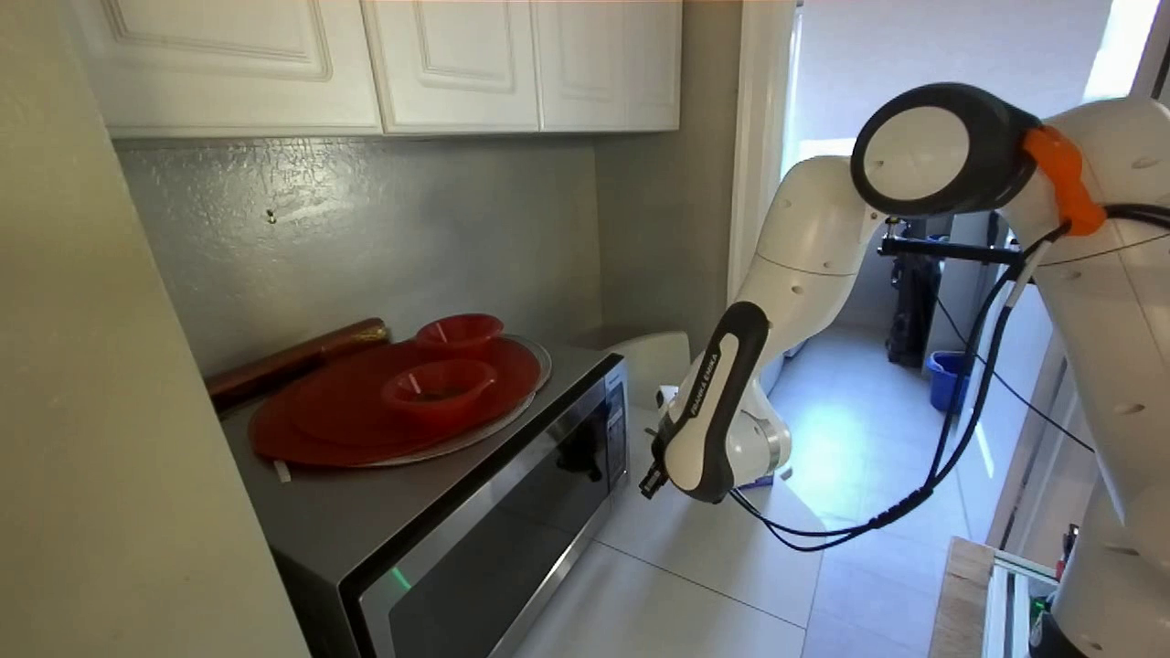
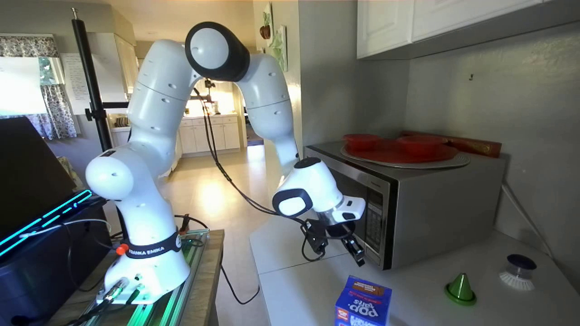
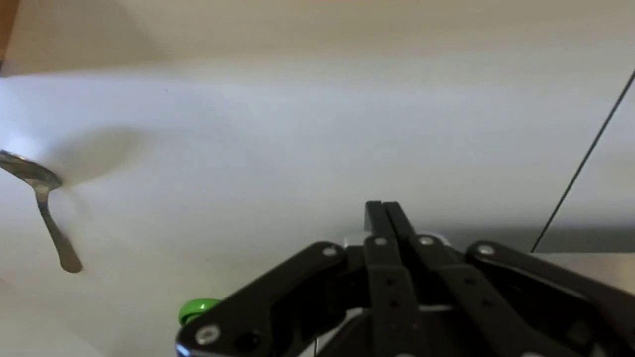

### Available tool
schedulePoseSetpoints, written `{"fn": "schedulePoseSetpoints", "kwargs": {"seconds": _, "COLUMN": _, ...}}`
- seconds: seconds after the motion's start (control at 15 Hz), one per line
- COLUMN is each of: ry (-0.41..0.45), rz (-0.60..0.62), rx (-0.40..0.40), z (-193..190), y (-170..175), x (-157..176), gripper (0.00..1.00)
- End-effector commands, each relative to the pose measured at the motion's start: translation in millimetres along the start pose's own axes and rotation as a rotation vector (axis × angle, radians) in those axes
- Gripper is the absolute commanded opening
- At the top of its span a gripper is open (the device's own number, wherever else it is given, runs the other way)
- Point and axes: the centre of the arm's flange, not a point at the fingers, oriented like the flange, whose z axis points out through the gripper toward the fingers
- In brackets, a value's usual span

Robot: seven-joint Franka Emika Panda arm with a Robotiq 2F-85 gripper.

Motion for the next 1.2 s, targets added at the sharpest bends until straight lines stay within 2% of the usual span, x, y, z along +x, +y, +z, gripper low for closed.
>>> {"fn": "schedulePoseSetpoints", "kwargs": {"seconds": 0.0, "ry": 0.021, "rz": -0.03, "rx": -0.001, "z": 18.5, "y": 3.3, "x": 5.3, "gripper": 0.0}}
{"fn": "schedulePoseSetpoints", "kwargs": {"seconds": 0.6, "ry": 0.077, "rz": -0.062, "rx": 0.026, "z": 20.0, "y": -4.4, "x": 12.7, "gripper": 0.0}}
{"fn": "schedulePoseSetpoints", "kwargs": {"seconds": 1.13, "ry": 0.171, "rz": -0.025, "rx": 0.033, "z": 28.7, "y": -6.5, "x": 20.2, "gripper": 0.0}}
